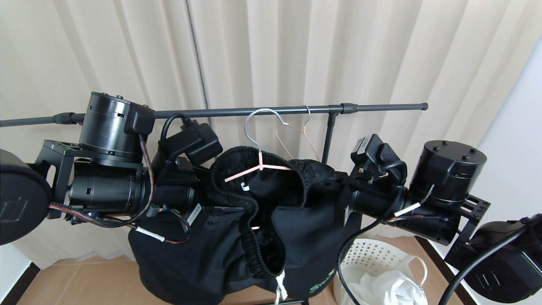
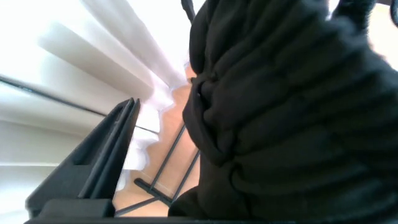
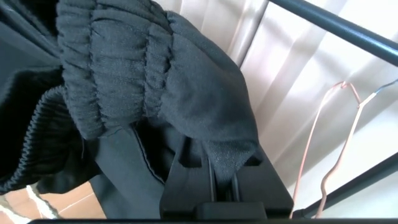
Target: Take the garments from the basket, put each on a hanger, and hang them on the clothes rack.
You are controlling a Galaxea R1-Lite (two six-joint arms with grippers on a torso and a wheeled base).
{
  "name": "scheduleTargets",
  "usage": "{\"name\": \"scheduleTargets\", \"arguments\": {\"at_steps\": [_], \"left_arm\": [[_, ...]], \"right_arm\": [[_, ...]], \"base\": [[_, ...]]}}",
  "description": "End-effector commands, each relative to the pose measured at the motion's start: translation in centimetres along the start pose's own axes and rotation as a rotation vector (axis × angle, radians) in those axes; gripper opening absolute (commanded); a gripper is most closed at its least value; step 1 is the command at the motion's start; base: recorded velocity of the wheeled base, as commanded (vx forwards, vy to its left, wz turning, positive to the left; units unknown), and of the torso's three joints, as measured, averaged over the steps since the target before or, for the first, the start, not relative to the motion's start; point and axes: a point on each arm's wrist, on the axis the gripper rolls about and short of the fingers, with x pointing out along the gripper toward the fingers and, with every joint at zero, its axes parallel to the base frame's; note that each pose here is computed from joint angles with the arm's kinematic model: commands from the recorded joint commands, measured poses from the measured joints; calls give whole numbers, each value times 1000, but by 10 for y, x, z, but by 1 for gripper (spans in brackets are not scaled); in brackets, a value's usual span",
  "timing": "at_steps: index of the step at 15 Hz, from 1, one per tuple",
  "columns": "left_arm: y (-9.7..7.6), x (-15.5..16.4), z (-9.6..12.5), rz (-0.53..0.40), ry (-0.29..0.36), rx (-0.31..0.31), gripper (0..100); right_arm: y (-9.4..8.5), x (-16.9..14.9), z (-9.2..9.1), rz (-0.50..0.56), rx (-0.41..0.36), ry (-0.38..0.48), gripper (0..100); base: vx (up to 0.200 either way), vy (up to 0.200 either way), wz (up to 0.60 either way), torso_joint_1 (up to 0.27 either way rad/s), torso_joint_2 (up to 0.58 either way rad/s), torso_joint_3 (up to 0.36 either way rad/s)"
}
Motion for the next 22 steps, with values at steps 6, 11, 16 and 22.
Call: {"name": "scheduleTargets", "arguments": {"at_steps": [6,11,16,22], "left_arm": [[-2,-4,-4,3,7,1,0],[-2,-8,-2,13,-8,5,0],[-3,-5,-8,50,-67,15,0],[-6,-16,-10,71,-103,24,0]], "right_arm": [[0,-2,3,-1,-3,-8,0],[1,-4,1,19,-47,-4,0],[-3,-8,0,40,-45,-7,100],[-32,-31,6,68,-55,-49,100]], "base": [[0,0,0,0,0,0],[0,0,0,0,0,0],[0,0,0,0,0,0],[0,0,0,0,0,0]]}}
